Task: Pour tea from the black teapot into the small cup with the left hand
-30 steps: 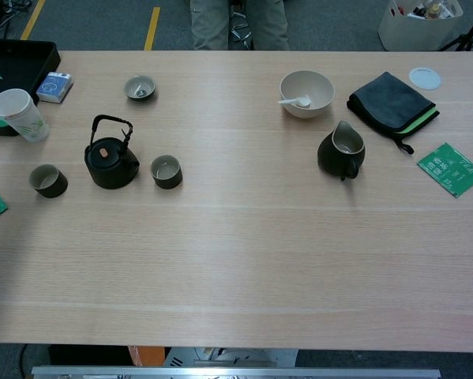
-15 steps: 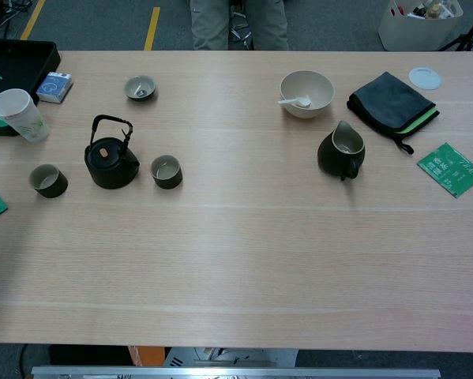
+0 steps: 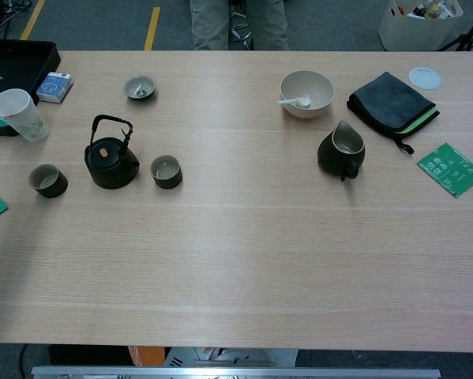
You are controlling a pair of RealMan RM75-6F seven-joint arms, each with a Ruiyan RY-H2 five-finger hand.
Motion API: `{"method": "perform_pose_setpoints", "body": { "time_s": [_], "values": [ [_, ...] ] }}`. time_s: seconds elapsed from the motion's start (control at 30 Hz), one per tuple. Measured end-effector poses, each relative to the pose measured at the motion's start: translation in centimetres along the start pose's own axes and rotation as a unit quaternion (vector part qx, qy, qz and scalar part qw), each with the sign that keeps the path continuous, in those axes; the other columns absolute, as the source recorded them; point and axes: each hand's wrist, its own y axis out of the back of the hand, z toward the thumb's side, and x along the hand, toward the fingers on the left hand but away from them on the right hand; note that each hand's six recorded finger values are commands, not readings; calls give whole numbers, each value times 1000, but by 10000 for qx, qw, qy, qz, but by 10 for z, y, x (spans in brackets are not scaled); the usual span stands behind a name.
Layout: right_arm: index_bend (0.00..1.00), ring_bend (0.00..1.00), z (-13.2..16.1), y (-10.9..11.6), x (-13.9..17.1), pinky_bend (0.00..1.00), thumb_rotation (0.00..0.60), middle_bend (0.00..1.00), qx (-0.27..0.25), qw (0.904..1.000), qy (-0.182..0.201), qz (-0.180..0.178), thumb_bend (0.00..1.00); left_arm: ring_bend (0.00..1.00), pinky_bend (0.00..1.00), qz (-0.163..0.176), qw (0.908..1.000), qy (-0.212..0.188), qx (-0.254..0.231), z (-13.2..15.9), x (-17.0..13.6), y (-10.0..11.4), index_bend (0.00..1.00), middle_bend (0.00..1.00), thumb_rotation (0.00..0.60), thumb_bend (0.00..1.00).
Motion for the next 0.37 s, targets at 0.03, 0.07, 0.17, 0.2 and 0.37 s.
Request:
{"method": "perform_pose_setpoints", "body": {
  "time_s": [0.03,0.07,0.17,0.2,0.37],
  "values": [
    [177,127,0,0,0,143,600,206,-1,10000,3,2,7,291,171,-14,10000,9,4,0,0,0,324,368,600,325],
    [177,127,0,0,0,143,600,206,-2,10000,10,6,6,291,170,-15,10000,14,13,0,0,0,324,368,600,325],
    [177,127,1,-1,0,143,600,206,-1,10000,39,23,7,290,170,-23,10000,43,-4,-1,1,0,324,368,600,325],
    [176,127,2,-1,0,143,600,206,-4,10000,47,27,7,290,170,-29,10000,54,-15,-2,1,0,324,368,600,325],
    [176,127,3,-2,-1,143,600,206,-8,10000,70,52,7,290,170,-57,10000,73,-17,-2,1,-2,324,367,600,325]
  ]
}}
